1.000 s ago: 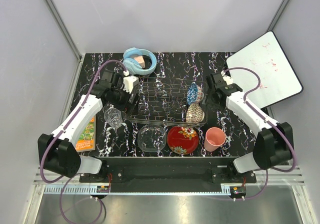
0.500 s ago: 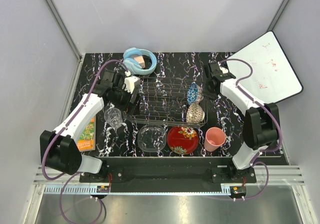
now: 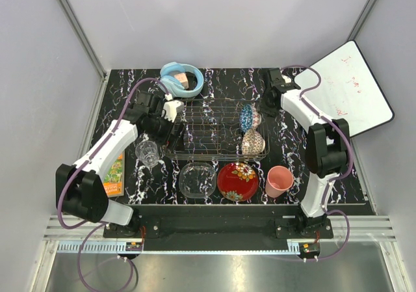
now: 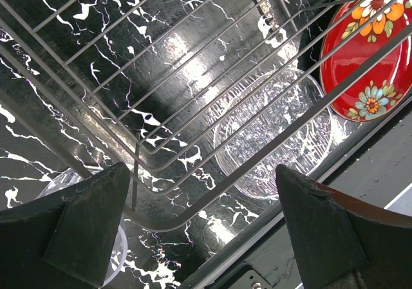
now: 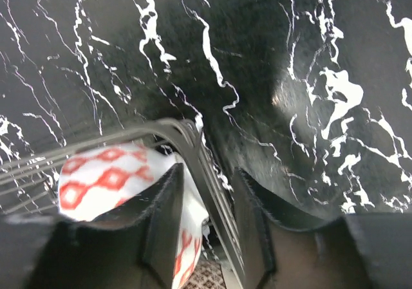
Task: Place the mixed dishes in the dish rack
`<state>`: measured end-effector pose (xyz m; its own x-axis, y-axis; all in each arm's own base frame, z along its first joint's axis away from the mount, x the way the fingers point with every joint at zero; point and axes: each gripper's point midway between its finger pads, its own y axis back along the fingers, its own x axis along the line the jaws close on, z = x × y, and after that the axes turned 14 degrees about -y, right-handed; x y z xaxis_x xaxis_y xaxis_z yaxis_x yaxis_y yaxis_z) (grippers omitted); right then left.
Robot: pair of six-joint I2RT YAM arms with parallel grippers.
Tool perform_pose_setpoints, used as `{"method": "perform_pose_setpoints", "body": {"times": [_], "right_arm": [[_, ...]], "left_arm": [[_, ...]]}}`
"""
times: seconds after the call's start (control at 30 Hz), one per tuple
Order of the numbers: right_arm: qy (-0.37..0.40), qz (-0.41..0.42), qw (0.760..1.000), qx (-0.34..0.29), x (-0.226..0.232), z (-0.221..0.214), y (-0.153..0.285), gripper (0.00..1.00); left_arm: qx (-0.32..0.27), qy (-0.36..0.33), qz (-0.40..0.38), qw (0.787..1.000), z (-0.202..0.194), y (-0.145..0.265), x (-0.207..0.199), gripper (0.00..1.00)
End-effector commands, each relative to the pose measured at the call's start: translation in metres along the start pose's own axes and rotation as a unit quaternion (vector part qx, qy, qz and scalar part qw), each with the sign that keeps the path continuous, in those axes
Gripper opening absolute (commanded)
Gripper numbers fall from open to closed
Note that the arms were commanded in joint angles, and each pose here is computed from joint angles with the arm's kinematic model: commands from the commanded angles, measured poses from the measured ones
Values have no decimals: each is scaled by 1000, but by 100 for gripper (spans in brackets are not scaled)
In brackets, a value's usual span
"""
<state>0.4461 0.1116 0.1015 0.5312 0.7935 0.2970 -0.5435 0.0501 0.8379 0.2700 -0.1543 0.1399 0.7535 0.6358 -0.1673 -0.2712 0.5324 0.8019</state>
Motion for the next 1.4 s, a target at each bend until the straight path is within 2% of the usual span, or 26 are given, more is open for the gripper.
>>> {"method": "perform_pose_setpoints", "body": {"times": [0.0, 0.13, 0.23, 0.37, 0.4, 0.47, 0.5, 0.57, 0.6, 0.67, 0.7, 0.8, 1.07, 1.13, 1.27, 1.37], "right_arm": [[2, 32, 999, -4, 20, 10, 4, 56], [-5, 28, 999, -46, 15, 28, 25, 73], [-9, 31, 996, -85, 12, 45, 49, 78], [-33, 42, 992, -116, 2, 53, 84, 78], [-45, 54, 989, -133, -1, 58, 104, 78], [-64, 50, 988, -132, -15, 48, 113, 77], [-78, 73, 984, -139, -18, 47, 135, 75], [-88, 87, 985, -117, -28, 22, 141, 70], [-76, 129, 983, -110, -20, 9, 164, 70], [-40, 156, 983, -86, -20, -24, 175, 70], [-12, 225, 972, -67, -1, -48, 201, 70], [21, 291, 956, -28, 5, -93, 221, 69], [148, 348, 921, 95, -6, -197, 246, 68], [167, 344, 917, 112, -12, -215, 246, 67], [246, 267, 918, 160, -40, -261, 235, 69], [256, 223, 924, 176, -60, -279, 230, 69]], "left_arm": [[-25, -14, -1, 1000, 12, 1, 2, 99], [-31, -17, 7, 999, 18, 5, 4, 99], [-47, -29, 23, 998, 30, 15, 7, 99], [-65, -37, 39, 996, 43, 29, 8, 99], [-70, -39, 43, 996, 47, 34, 8, 99], [-78, -43, 50, 995, 50, 42, 7, 99], [-79, -44, 53, 995, 50, 44, 7, 99], [-84, -53, 65, 993, 50, 51, 7, 99], [-84, -53, 68, 993, 49, 53, 6, 99], [-88, -60, 79, 991, 49, 59, 7, 99], [-86, -60, 80, 991, 48, 61, 6, 99], [-87, -60, 83, 991, 47, 64, 5, 99], [-81, -63, 87, 991, 41, 66, 4, 99], [-76, -65, 90, 991, 39, 66, 5, 99], [-71, -68, 91, 991, 36, 66, 5, 99], [-69, -73, 93, 991, 32, 66, 5, 99]]}}
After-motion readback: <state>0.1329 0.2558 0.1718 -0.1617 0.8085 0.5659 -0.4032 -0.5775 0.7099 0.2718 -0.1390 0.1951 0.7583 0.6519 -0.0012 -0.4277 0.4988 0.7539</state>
